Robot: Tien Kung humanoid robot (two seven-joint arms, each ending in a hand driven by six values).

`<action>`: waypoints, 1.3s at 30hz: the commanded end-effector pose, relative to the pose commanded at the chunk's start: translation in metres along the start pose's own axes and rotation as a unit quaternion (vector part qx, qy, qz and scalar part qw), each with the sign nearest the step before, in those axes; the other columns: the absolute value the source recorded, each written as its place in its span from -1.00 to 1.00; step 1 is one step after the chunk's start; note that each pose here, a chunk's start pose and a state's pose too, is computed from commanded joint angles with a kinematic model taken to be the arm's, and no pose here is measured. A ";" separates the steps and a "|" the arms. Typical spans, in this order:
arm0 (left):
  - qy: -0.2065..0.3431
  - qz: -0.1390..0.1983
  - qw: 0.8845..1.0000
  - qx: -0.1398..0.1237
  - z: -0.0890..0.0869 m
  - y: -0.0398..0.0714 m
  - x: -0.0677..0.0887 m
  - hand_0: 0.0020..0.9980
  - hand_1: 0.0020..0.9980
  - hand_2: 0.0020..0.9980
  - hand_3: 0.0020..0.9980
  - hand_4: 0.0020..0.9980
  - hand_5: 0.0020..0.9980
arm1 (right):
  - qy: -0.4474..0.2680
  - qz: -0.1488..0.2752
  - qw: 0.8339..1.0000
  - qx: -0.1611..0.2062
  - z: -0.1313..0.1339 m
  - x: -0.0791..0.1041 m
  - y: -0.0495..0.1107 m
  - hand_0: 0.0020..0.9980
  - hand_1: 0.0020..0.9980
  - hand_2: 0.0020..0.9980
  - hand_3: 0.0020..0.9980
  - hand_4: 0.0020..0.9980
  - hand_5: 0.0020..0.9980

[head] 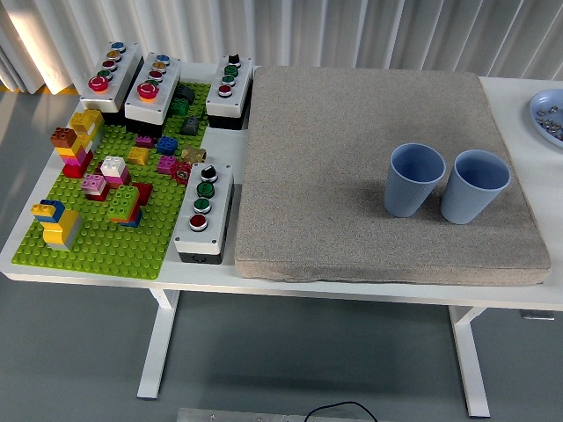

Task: Pick cup pour cup place

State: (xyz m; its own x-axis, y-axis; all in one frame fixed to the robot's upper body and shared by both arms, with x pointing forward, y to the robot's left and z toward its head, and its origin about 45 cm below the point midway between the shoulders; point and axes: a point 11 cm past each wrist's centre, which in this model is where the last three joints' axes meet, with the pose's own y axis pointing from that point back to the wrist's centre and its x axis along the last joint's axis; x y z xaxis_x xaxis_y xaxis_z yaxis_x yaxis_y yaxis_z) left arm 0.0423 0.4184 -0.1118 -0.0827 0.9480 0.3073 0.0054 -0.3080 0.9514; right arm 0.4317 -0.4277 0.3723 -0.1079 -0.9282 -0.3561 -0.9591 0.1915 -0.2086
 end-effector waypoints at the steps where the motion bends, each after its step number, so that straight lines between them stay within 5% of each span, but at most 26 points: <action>1: 0.000 0.000 1.000 0.000 0.000 0.000 0.000 0.45 0.54 0.65 0.32 0.01 0.90 | 0.000 0.000 1.000 0.000 0.000 0.000 0.000 0.59 0.45 0.45 0.57 0.53 -0.55; 39: 0.000 0.000 1.000 0.002 -0.001 0.000 0.000 0.45 0.54 0.65 0.33 0.01 0.89 | 0.007 0.002 1.000 -0.007 0.003 0.000 0.001 0.62 0.45 0.44 0.56 0.51 -0.60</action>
State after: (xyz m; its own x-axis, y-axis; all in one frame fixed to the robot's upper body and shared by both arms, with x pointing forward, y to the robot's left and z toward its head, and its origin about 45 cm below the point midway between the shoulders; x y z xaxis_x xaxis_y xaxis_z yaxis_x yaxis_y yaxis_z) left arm 0.0410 0.4183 -0.1120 -0.0831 0.9479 0.3074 0.0088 -0.3078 0.9514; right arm 0.4315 -0.4264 0.3690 -0.1163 -0.9318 -0.3438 -0.9621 0.1916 -0.1938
